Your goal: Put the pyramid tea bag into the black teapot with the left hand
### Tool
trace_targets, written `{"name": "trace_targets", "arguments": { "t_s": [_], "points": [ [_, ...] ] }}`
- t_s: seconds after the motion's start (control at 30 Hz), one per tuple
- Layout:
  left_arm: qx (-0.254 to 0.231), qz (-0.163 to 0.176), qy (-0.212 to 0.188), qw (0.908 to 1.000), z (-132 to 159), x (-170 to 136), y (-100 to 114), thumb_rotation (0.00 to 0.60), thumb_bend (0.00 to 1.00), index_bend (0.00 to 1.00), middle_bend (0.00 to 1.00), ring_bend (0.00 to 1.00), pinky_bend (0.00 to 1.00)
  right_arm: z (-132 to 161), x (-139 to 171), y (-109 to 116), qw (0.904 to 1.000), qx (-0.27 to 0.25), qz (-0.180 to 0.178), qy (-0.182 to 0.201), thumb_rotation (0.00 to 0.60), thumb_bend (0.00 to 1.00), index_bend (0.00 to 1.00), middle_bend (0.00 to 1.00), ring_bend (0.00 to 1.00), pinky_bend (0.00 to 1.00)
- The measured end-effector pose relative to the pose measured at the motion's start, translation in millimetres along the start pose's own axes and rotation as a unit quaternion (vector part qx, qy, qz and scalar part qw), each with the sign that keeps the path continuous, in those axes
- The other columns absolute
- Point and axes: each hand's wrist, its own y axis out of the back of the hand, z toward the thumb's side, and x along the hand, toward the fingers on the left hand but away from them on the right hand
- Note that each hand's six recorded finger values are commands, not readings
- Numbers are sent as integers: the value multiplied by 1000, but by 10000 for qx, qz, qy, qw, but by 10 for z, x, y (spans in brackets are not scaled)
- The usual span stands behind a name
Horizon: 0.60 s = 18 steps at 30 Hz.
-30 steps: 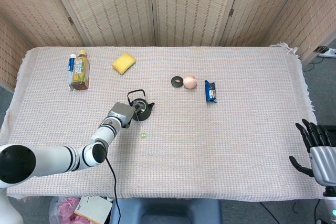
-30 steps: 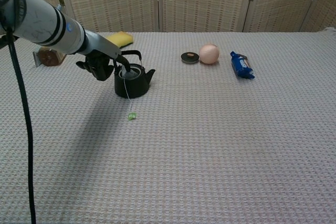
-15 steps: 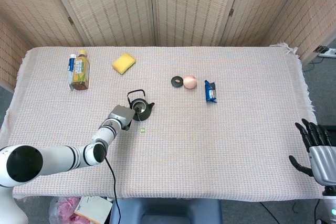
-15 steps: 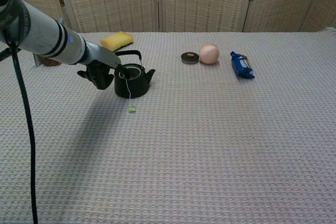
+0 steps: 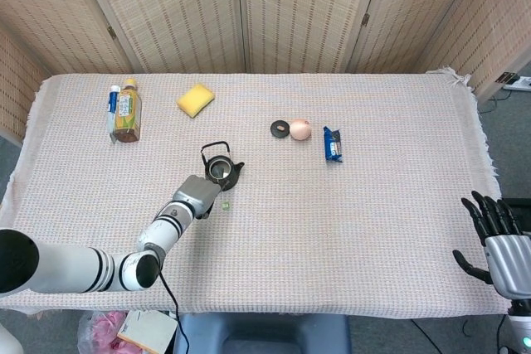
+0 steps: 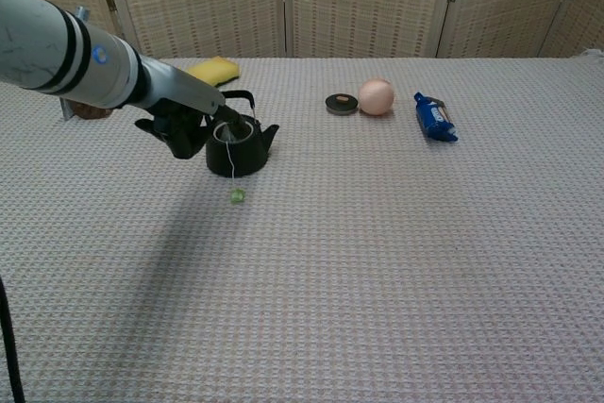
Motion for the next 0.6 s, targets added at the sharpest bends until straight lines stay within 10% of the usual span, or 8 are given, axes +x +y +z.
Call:
{"name": "trace_targets", "arguments": {
  "t_s": [0.23,0.4,0.6],
  "points": [
    [93,486,-104,9987,74,-529,168,600,979,0,916,765,806,50,72,11,9999,4,-29,134,600,198,0,0,0,0],
    [76,817,-170,9965,-23,-978,200,600,635,0,653,522,542,57,102,15,9998,-4,-30,174,600,198,0,0,0,0],
    [-129,1270,-19,9918,-422,-1270,35,600,501,0,331,253,391,94,102,-16,9997,3,35,250,600,198,0,0,0,0]
  ]
}}
